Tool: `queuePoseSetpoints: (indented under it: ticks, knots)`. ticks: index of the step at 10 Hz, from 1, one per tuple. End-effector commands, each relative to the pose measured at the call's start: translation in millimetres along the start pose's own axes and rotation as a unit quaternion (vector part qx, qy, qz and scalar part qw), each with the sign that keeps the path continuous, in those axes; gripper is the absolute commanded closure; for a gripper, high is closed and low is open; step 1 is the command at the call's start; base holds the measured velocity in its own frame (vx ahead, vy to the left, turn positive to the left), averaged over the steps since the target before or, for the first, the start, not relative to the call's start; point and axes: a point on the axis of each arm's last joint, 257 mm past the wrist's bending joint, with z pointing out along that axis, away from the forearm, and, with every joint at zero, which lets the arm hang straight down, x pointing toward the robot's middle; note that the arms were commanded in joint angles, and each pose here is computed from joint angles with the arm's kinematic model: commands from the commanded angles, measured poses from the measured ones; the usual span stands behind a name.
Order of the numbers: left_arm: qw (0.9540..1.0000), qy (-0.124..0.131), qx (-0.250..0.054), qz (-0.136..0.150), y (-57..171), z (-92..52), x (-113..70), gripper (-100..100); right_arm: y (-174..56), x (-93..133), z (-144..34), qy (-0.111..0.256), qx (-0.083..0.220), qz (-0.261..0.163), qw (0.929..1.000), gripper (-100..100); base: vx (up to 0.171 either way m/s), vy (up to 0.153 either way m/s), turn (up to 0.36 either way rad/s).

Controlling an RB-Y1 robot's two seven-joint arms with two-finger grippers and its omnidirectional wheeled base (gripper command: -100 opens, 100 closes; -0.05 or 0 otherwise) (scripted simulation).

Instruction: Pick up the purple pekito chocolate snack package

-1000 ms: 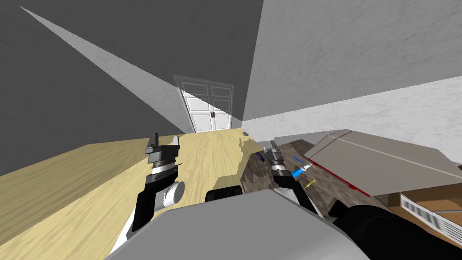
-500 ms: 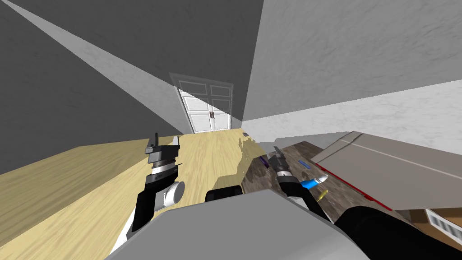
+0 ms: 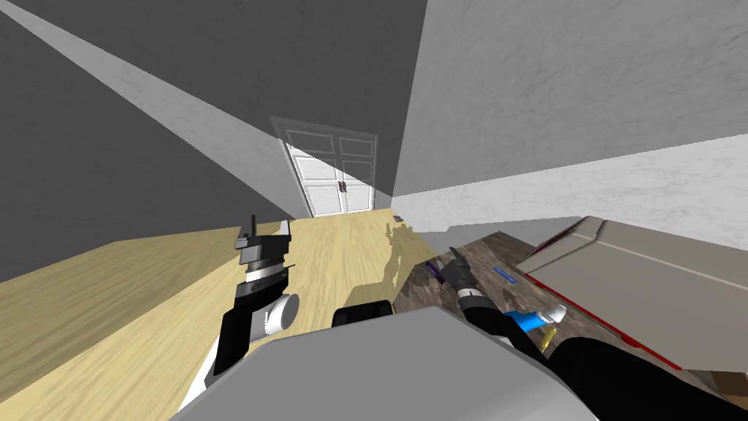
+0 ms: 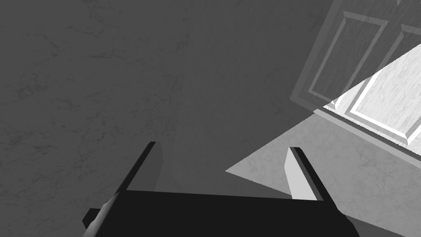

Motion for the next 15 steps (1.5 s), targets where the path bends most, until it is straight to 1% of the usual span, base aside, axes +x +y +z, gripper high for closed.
queuePoseSetpoints:
  ticks: [1,2,3,4,5,6,7,8,9,10,11,12,13,14,15]
  knots:
    - [1.0000,0.000,0.000,0.000,0,0.0,0.0,0,-8,-9,-7.8,-0.010,0.022,0.009,0.9997,-100,0.103,0.011,-0.011]
    - [1.0000,0.000,0.000,0.000,0,0.0,0.0,0,-19,-21,-16.1,-0.024,0.051,0.029,0.9980,-100,0.126,0.005,-0.006]
    - [1.0000,0.000,0.000,0.000,0,0.0,0.0,0,-23,-24,-19.7,-0.027,0.056,0.027,0.9977,-100,0.109,0.009,-0.002]
    - [1.0000,0.000,0.000,0.000,0,0.0,0.0,0,-34,-36,-29.9,-0.042,0.085,0.047,0.9944,-100,0.127,0.011,-0.002]
    - [1.0000,0.000,0.000,0.000,0,0.0,0.0,0,-37,-38,-32.9,-0.045,0.090,0.046,0.9939,-100,0.112,0.009,-0.002]
    - [1.0000,0.000,0.000,0.000,0,0.0,0.0,0,-49,-49,-45.3,-0.062,0.121,0.066,0.9886,-100,0.133,0.017,0.008]
    - [1.0000,0.000,0.000,0.000,0,0.0,0.0,0,-50,-51,-47.3,-0.064,0.123,0.065,0.9882,-100,0.102,0.002,-0.001]
    - [1.0000,0.000,0.000,0.000,0,0.0,0.0,0,-62,-63,-62.0,-0.082,0.153,0.085,0.9812,-100,0.123,0.002,0.012]
    - [1.0000,0.000,0.000,0.000,0,0.0,0.0,0,-63,-63,-62.7,-0.082,0.156,0.085,0.9806,-100,0.108,-0.004,0.006]
    - [1.0000,0.000,0.000,0.000,0,0.0,0.0,0,-75,-74,-78.5,-0.101,0.185,0.106,0.9718,-100,0.121,-0.008,0.022]
    - [1.0000,0.000,0.000,0.000,0,0.0,0.0,0,-76,-74,-79.0,-0.102,0.187,0.106,0.9713,-100,0.090,-0.002,0.008]
    - [1.0000,0.000,0.000,0.000,0,0.0,0.0,0,-86,-84,-95.4,-0.121,0.215,0.127,0.9609,-100,0.089,-0.006,0.023]
    - [1.0000,0.000,0.000,0.000,0,0.0,0.0,0,-88,-84,-96.1,-0.121,0.218,0.127,0.9601,-100,0.087,-0.001,0.013]
    - [1.0000,0.000,0.000,0.000,0,0.0,0.0,0,-96,-93,-112.3,-0.140,0.241,0.148,0.9487,-100,0.121,0.017,0.035]
    - [1.0000,0.000,0.000,0.000,0,0.0,0.0,0,-98,-93,-113.8,-0.142,0.247,0.148,0.9472,-100,0.091,0.005,0.013]
